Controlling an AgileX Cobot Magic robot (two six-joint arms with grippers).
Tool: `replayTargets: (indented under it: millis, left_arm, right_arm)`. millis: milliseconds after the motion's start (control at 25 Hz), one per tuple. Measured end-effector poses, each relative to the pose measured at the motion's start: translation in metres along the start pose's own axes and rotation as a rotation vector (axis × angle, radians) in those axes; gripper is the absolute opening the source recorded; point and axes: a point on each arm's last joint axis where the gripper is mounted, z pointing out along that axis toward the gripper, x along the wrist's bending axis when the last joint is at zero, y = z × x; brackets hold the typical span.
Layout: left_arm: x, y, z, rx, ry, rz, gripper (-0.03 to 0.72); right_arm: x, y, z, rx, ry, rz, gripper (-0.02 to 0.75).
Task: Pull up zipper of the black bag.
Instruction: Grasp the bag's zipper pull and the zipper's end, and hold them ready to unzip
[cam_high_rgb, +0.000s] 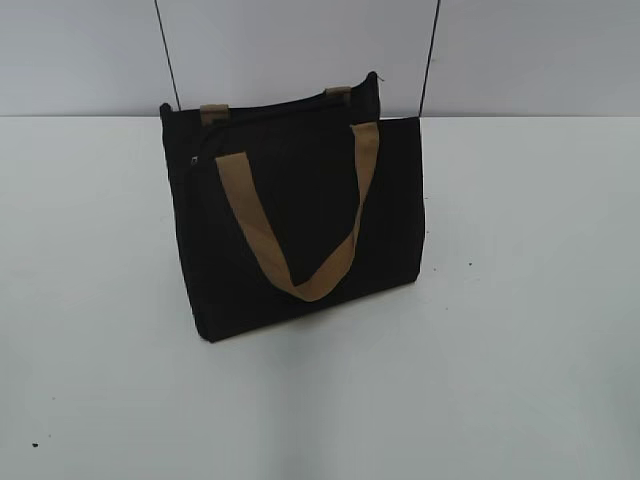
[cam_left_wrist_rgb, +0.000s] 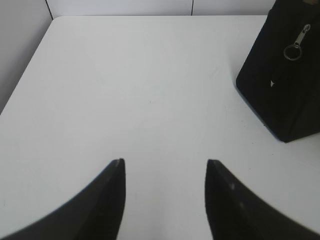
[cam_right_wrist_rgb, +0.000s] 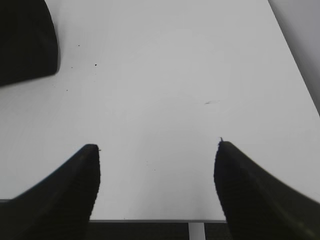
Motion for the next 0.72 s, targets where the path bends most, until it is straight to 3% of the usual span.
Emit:
replayTargets:
  millis: [720]
  left_arm:
    - [0.0,0.0,0.0,0.0,0.0,0.0,0.384]
  right_arm:
    - [0.0,0.0,0.0,0.0,0.0,0.0,0.544]
